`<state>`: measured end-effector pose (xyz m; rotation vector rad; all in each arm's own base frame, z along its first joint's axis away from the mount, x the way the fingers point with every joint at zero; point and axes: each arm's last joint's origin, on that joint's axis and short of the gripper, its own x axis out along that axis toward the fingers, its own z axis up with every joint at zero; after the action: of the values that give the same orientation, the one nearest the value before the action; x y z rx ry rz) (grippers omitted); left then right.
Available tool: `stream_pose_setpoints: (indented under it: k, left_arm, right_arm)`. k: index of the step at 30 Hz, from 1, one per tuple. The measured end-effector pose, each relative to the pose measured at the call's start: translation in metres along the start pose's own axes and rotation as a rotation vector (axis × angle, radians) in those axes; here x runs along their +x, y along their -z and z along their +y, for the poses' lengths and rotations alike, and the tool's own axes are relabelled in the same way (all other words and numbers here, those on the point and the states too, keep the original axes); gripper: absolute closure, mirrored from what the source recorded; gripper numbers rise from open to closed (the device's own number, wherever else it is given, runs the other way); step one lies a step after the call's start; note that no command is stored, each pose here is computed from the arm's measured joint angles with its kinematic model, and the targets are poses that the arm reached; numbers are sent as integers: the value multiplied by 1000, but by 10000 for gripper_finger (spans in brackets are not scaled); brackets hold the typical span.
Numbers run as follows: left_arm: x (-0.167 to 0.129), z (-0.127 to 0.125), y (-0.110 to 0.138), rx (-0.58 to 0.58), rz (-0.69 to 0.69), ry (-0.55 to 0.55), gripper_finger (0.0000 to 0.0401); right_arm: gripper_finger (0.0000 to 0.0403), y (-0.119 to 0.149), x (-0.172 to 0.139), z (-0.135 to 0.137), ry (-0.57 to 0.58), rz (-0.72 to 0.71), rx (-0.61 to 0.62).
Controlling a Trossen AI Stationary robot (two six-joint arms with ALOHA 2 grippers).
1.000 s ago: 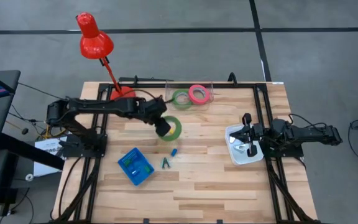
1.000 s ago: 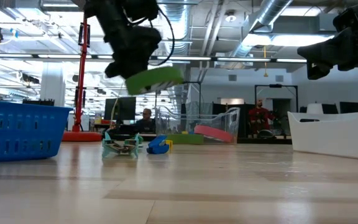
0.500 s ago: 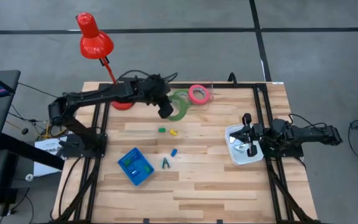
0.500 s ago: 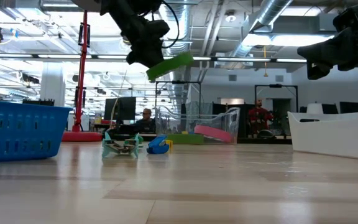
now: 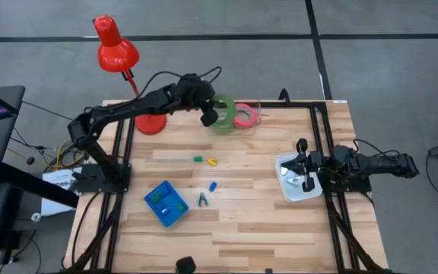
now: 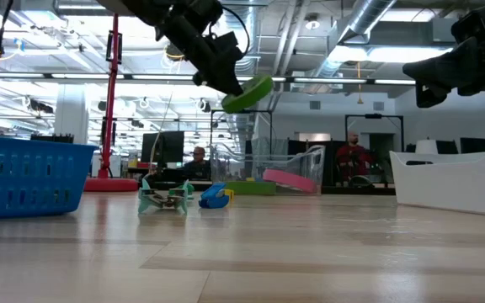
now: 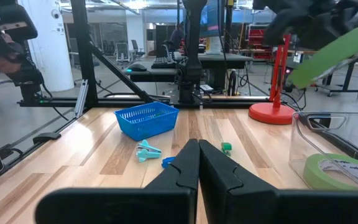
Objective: Pick and place Stapler, Stapler remover, tape
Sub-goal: Put the green tape into the transparent bin, then put the green stapler into the blue bin
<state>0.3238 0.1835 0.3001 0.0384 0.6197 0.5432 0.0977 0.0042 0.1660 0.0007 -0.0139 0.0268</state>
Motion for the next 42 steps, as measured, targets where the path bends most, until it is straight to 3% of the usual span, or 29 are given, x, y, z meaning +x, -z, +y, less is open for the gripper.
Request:
stream_pose_setpoints:
  k: [9, 17, 25, 29, 37, 42]
  left_arm:
    - [29, 10, 1, 121, -90, -46, 307]
    - [55, 18, 15, 113, -41, -121, 307]
    - [57, 19, 17, 111, -28, -154, 303]
    - [56, 18, 16, 112, -29, -152, 266]
    - [56, 11, 15, 122, -22, -161, 151]
    - [55, 1, 15, 138, -6, -138, 111]
  right_arm:
    - [403, 0, 0, 0, 0, 0, 0]
    - [403, 0, 0, 0, 0, 0, 0]
    - [403, 0, 0, 0, 0, 0, 0]
    - [403, 0, 0, 0, 0, 0, 0]
    - [403, 0, 0, 0, 0, 0, 0]
    - [403, 0, 0, 0, 0, 0, 0]
